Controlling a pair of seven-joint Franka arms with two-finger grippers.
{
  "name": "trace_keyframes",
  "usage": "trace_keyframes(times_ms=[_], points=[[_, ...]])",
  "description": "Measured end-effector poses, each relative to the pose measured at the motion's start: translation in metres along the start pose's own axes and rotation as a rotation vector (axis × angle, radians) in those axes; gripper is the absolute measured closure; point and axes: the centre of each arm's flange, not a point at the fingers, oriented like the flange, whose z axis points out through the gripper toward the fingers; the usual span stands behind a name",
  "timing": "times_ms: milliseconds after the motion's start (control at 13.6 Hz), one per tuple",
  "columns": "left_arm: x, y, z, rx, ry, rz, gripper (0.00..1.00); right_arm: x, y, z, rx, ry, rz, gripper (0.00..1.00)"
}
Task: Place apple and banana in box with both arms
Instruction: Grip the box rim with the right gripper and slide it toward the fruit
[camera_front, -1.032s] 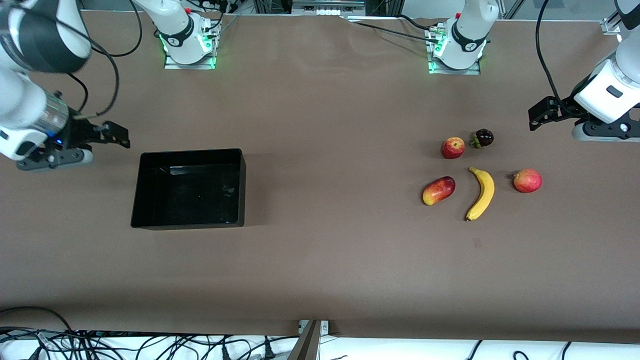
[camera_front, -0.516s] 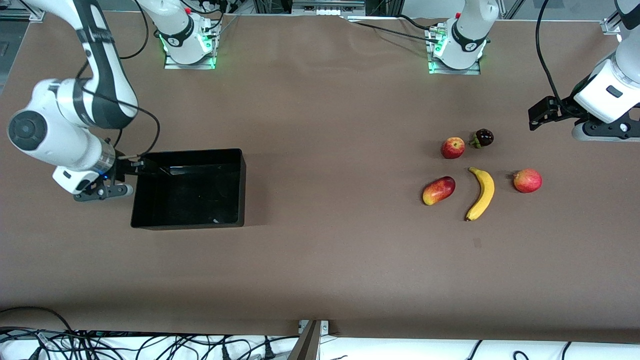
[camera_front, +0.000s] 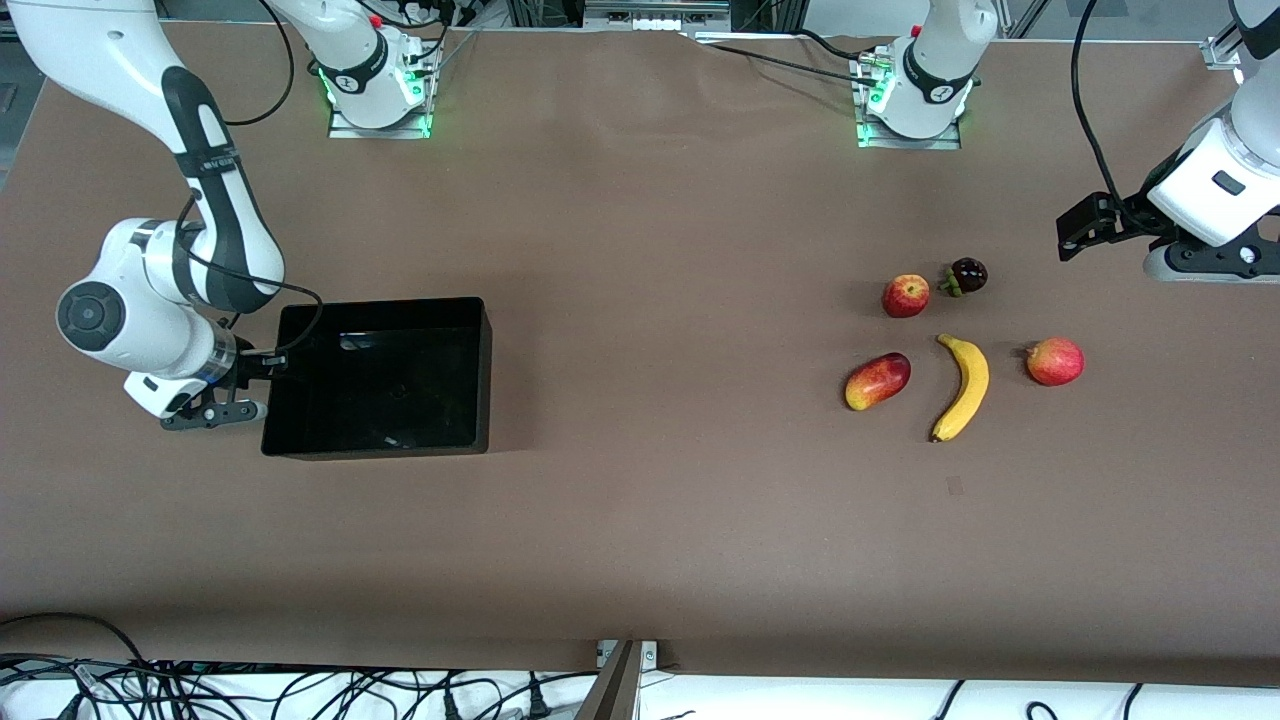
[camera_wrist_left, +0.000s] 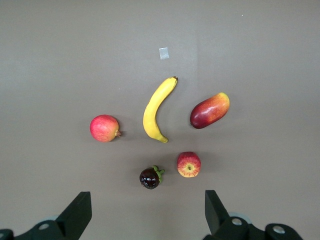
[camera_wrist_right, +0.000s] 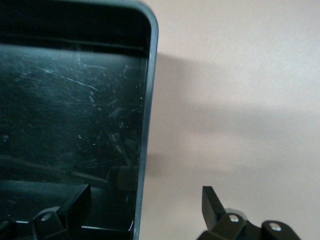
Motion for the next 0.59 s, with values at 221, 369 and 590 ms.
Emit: trace_keyframes(times_ms=[221,369,590], points=[[0.000,0.000,0.000,0.000,0.000,0.000,0.00,-0.001,-0.001,0.011,0.003,-0.019,0.001,0.22],[0.000,0.000,0.000,0.000,0.000,0.000,0.00,-0.003,-0.001,0.014,0.004,-0.027,0.001,0.27],[0.000,0.000,0.000,0.000,0.000,0.000,0.00,-0.006,-0.001,0.016,0.011,-0.046,0.005,0.65]])
